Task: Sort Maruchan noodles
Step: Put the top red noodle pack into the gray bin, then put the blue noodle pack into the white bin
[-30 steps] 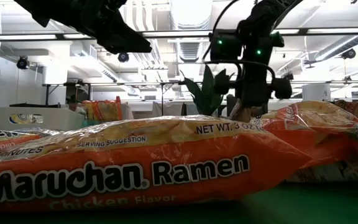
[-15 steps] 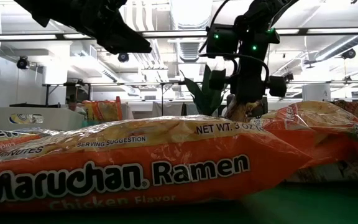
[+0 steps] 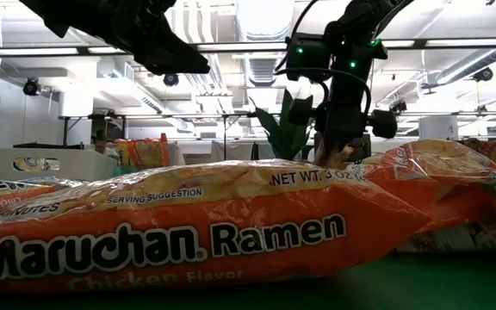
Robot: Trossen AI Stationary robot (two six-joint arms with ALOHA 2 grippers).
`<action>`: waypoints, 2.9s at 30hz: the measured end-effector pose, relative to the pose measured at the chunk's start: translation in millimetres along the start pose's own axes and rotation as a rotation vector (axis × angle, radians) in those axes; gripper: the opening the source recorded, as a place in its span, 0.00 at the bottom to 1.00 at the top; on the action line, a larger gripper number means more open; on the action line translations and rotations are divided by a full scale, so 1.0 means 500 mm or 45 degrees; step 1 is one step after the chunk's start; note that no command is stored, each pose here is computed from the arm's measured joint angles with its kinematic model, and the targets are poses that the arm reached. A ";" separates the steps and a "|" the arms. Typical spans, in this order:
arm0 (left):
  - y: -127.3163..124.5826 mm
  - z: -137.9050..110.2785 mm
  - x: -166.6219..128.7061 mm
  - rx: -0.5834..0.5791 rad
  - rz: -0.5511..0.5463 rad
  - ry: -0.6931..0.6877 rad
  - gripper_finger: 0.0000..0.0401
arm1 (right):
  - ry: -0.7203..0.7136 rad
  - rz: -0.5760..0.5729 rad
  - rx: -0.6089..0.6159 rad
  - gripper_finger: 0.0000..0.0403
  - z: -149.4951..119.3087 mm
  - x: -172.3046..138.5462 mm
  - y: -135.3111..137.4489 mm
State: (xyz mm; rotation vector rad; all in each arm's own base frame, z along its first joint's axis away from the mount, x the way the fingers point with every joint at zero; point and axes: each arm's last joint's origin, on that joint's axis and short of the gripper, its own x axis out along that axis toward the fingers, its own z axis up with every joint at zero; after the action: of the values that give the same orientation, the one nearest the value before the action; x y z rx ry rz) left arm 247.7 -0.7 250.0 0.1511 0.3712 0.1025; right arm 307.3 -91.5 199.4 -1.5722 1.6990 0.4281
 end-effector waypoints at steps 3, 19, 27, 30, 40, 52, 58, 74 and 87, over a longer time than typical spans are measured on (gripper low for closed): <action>0.000 0.000 0.000 0.000 -0.001 0.000 0.41 | -0.006 -0.003 0.006 0.20 0.000 0.000 -0.001; 0.000 0.001 0.000 0.000 0.000 -0.004 0.41 | -0.036 -0.039 0.042 0.39 0.003 -0.001 -0.007; 0.000 0.000 0.000 -0.002 -0.001 -0.003 0.41 | 0.098 -0.096 0.082 0.45 -0.005 -0.022 -0.022; 0.000 0.000 0.000 -0.004 -0.001 -0.001 0.41 | 0.070 -0.156 0.153 0.45 -0.015 -0.047 -0.034; 0.000 -0.001 0.001 -0.022 -0.001 0.007 0.41 | -0.060 -0.368 0.862 0.43 -0.055 -0.161 -0.083; -0.006 -0.025 0.022 -0.141 -0.008 0.116 0.41 | -0.988 0.292 1.933 0.32 -0.034 -0.266 -0.069; -0.012 -0.050 0.028 -0.319 -0.032 0.407 0.41 | -1.218 0.450 1.754 0.27 0.073 -0.280 -0.040; -0.113 -0.086 0.062 -0.405 0.236 1.582 0.30 | -1.391 0.303 1.604 0.13 0.146 -0.284 -0.024; -0.155 -0.057 0.159 -0.063 0.058 1.297 0.17 | -1.392 0.292 1.585 0.13 0.153 -0.276 -0.019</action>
State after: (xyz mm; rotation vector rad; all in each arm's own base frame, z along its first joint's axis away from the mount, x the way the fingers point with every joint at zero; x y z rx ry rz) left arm 316.3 -63.2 183.0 0.0471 1.3798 0.2321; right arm 332.0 55.6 251.3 -0.1076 0.8600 0.1706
